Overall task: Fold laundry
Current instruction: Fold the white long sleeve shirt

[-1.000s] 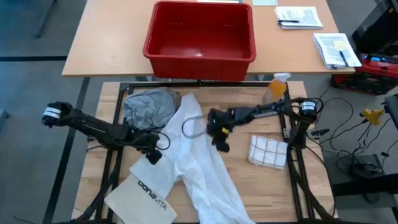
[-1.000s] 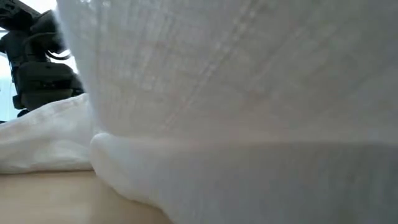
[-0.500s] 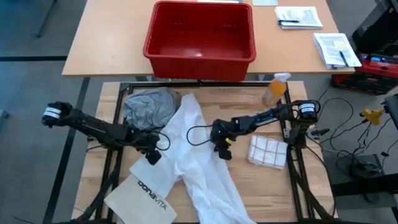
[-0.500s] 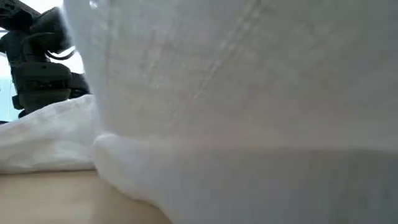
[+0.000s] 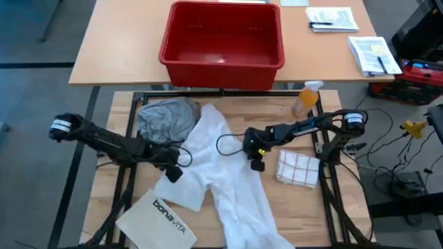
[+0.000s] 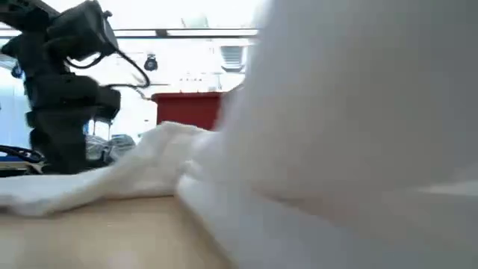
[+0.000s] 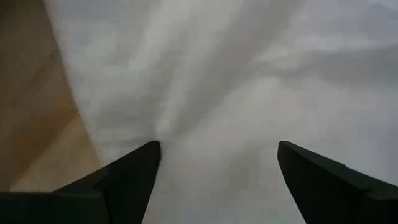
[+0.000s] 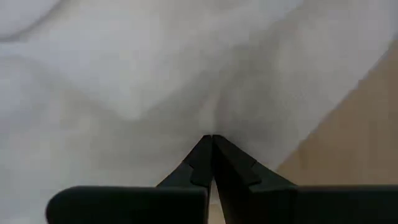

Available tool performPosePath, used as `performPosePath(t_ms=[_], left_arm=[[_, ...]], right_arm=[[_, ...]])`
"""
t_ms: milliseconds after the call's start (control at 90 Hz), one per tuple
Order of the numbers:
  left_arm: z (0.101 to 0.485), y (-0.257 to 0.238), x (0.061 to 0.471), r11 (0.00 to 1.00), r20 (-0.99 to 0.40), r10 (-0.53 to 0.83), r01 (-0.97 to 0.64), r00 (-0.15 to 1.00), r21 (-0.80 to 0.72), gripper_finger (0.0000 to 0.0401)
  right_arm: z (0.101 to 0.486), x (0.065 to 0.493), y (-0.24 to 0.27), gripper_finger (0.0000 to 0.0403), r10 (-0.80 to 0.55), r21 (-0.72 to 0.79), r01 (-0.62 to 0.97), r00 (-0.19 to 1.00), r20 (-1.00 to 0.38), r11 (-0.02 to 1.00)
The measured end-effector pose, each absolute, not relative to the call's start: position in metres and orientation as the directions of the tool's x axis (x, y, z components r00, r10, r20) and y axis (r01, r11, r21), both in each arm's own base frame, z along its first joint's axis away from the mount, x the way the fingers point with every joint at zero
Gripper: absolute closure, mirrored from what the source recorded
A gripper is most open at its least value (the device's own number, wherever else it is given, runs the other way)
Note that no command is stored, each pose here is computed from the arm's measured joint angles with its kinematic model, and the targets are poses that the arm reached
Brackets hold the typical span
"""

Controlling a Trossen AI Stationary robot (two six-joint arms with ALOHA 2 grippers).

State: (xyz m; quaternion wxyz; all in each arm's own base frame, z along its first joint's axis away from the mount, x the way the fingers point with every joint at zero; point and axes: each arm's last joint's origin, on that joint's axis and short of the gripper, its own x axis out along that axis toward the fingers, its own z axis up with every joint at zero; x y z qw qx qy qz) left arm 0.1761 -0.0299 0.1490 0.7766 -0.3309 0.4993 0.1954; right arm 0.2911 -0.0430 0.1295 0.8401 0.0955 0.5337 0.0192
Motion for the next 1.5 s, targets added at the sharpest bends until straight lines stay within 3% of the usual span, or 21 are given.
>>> performPosePath(t_ms=[133, 422, 611, 722, 900, 1100, 1222, 1333, 1500], left_arm=[[0.155, -0.025, 0.183, 0.706, -0.899, 0.035, -0.648, 0.436, -0.287, 0.0089], [0.196, -0.017, 0.209, 0.716, -0.812, 0.106, -0.611, 0.574, -0.339, 0.0089], [0.220, -0.024, 0.240, 0.880, -0.692, -0.016, -0.318, 0.721, -0.352, 0.0090], [0.215, -0.027, 0.252, 0.906, -0.679, -0.056, -0.248, 0.732, -0.342, 0.0090], [0.205, -0.040, 0.272, 0.911, -0.651, -0.159, -0.145, 0.742, -0.387, 0.0090], [0.194, -0.077, 0.292, 0.935, -0.652, -0.294, 0.071, 0.699, -0.346, 0.0090], [0.185, -0.101, 0.296, 0.942, -0.678, -0.303, 0.105, 0.669, -0.318, 0.0090], [0.187, -0.121, 0.296, 0.950, -0.660, -0.262, 0.069, 0.704, -0.303, 0.0090], [0.185, -0.134, 0.287, 0.949, -0.666, -0.146, -0.088, 0.732, -0.304, 0.0090]], right_arm=[[0.135, 0.282, -0.056, 0.0403, 0.127, 0.190, 0.102, 0.442, -0.888, 0.976], [0.164, 0.270, -0.050, 0.0403, 0.260, 0.274, -0.046, 0.492, -0.831, 0.961], [0.190, 0.268, -0.019, 0.0403, 0.406, 0.359, -0.194, 0.535, -0.741, 0.913], [0.192, 0.268, 0.009, 0.0403, 0.458, 0.406, -0.216, 0.498, -0.736, 0.888], [0.193, 0.269, 0.051, 0.0373, 0.486, 0.501, -0.108, 0.484, -0.728, 0.859], [0.202, 0.277, 0.099, 0.0267, 0.431, 0.578, 0.025, 0.640, -0.636, 0.815], [0.191, 0.285, 0.118, 0.0218, 0.339, 0.604, 0.139, 0.719, -0.607, 0.785], [0.173, 0.294, 0.131, 0.0212, 0.285, 0.597, 0.214, 0.725, -0.628, 0.773], [0.150, 0.312, 0.144, 0.0236, 0.269, 0.575, 0.264, 0.685, -0.677, 0.774]])
